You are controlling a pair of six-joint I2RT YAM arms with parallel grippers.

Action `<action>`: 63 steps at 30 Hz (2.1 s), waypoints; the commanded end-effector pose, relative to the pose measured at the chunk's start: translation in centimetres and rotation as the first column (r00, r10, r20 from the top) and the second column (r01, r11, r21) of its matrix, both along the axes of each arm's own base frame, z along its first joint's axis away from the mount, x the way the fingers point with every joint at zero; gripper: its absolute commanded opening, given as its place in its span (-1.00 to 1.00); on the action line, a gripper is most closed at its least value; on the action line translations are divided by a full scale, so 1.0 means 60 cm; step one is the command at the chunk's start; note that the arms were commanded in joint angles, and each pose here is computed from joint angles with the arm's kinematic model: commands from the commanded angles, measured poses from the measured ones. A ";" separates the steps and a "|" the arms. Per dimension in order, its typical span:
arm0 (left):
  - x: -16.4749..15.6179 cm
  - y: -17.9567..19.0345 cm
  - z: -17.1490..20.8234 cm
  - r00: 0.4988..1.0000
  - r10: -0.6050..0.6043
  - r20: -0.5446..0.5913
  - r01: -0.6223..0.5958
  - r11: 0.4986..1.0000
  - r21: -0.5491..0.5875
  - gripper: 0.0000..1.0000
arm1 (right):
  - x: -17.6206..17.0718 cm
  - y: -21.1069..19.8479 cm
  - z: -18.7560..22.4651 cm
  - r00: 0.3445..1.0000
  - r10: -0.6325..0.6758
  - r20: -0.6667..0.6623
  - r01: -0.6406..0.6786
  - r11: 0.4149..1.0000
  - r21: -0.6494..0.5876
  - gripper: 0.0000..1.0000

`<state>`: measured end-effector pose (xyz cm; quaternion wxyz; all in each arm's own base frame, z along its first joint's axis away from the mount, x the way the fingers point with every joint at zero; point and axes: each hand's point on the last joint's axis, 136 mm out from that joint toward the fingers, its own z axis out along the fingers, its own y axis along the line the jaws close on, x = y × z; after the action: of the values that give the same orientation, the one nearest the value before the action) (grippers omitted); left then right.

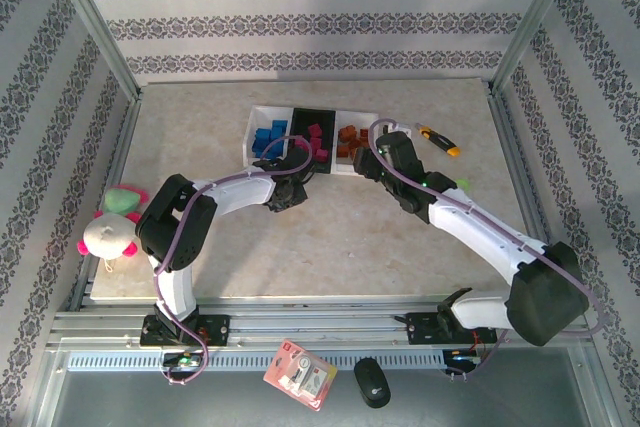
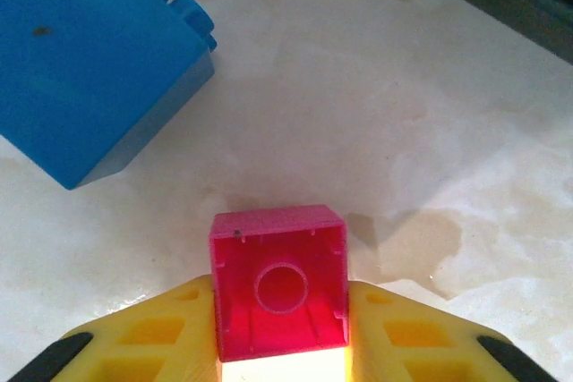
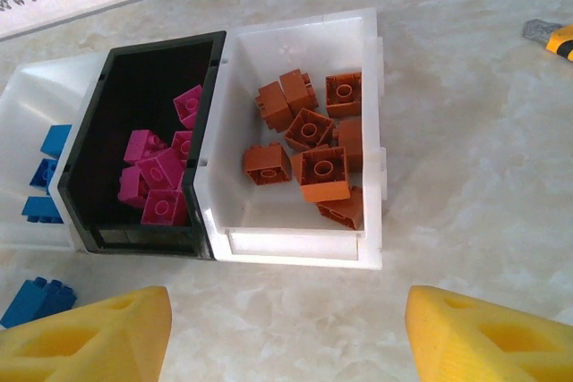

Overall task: Sort the legos into containers by color
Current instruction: Pick up the lego from the center of the table, then place the lego in the container, then pick up the lego from the center of the table.

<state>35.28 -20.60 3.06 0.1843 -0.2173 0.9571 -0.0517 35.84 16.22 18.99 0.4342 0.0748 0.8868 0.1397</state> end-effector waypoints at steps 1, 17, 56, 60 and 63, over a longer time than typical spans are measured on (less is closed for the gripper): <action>0.005 0.003 0.008 1.000 -0.006 0.013 0.006 1.000 -0.020 -0.41 | -0.005 -0.019 0.013 0.999 -0.038 0.021 0.038 0.999 0.017 0.39; 0.134 -0.088 0.189 0.891 -0.338 0.305 0.343 0.939 0.037 -0.36 | -0.022 -0.027 0.027 0.998 -0.023 0.052 0.020 0.999 0.044 0.38; 0.064 0.081 0.159 0.664 -0.746 0.054 0.708 0.650 0.276 0.99 | -0.093 0.242 0.008 0.757 0.646 0.095 -0.625 0.760 -0.180 0.63; 0.063 0.090 0.119 0.645 -0.764 -0.024 0.742 0.619 0.258 0.98 | -0.103 0.269 0.003 0.726 0.679 0.110 -0.652 0.731 -0.201 0.77; 0.068 0.090 0.091 0.645 -0.761 -0.072 0.753 0.615 0.235 0.97 | -0.105 0.280 0.002 0.720 0.685 0.115 -0.661 0.726 -0.189 0.79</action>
<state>39.89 -15.32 9.76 0.2216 0.2060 0.9530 -0.0158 29.06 31.80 17.52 0.4104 -0.2853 0.8377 0.2200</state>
